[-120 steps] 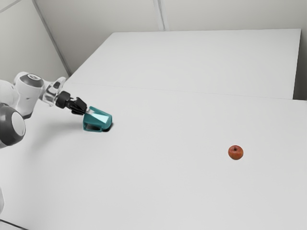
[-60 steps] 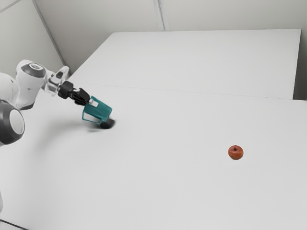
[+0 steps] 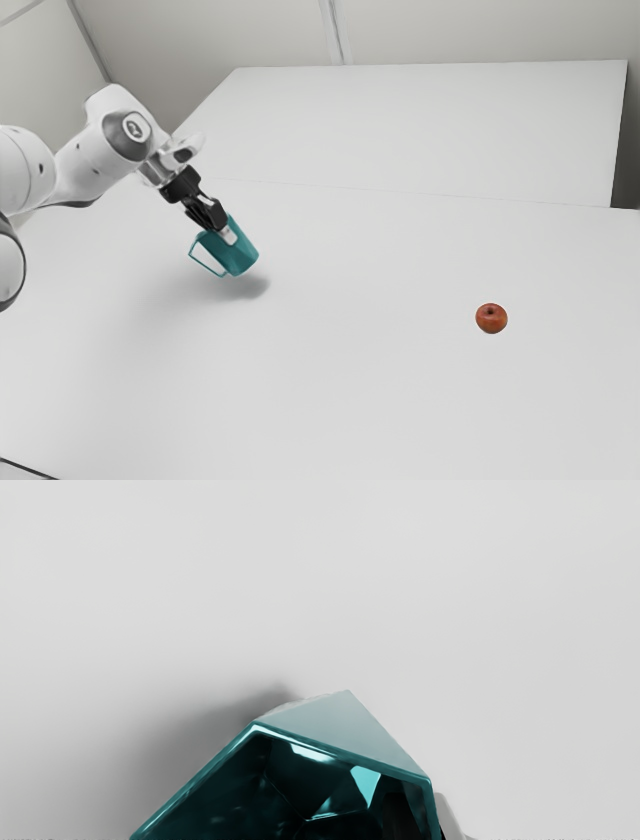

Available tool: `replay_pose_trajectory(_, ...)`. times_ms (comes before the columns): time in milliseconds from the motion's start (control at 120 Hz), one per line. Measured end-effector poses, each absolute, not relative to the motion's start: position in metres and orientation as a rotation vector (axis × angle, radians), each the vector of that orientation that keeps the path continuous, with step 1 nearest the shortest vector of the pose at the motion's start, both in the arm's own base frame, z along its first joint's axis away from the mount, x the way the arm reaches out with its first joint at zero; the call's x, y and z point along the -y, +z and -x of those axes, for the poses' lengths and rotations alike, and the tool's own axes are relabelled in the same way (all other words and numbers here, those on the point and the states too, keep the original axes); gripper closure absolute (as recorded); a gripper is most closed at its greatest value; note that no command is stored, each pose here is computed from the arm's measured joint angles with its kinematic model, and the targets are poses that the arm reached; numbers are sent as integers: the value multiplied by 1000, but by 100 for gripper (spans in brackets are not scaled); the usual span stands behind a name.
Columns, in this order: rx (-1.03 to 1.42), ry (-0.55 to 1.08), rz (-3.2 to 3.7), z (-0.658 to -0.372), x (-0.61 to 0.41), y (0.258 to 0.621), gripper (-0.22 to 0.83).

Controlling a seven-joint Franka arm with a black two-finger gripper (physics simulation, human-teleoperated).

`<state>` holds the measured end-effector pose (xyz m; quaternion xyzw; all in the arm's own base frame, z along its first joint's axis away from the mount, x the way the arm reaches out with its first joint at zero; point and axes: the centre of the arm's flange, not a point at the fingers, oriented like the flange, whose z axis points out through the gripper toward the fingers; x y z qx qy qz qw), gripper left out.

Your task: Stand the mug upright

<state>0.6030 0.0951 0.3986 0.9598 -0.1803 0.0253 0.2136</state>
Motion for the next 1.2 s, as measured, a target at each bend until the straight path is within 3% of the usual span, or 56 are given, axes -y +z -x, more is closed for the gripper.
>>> replay_pose_trajectory(292, 688, 60, -2958, -576, -39, 406, 78)
replay_pose_trajectory(483, 688, 69, -3053, -548, -7, 395, 78)
replay_pose_trajectory(867, 505, 55, -3100, -512, 36, 371, 78)
replay_pose_trajectory(1200, 124, 13, -3146, -509, -31, 355, 78)
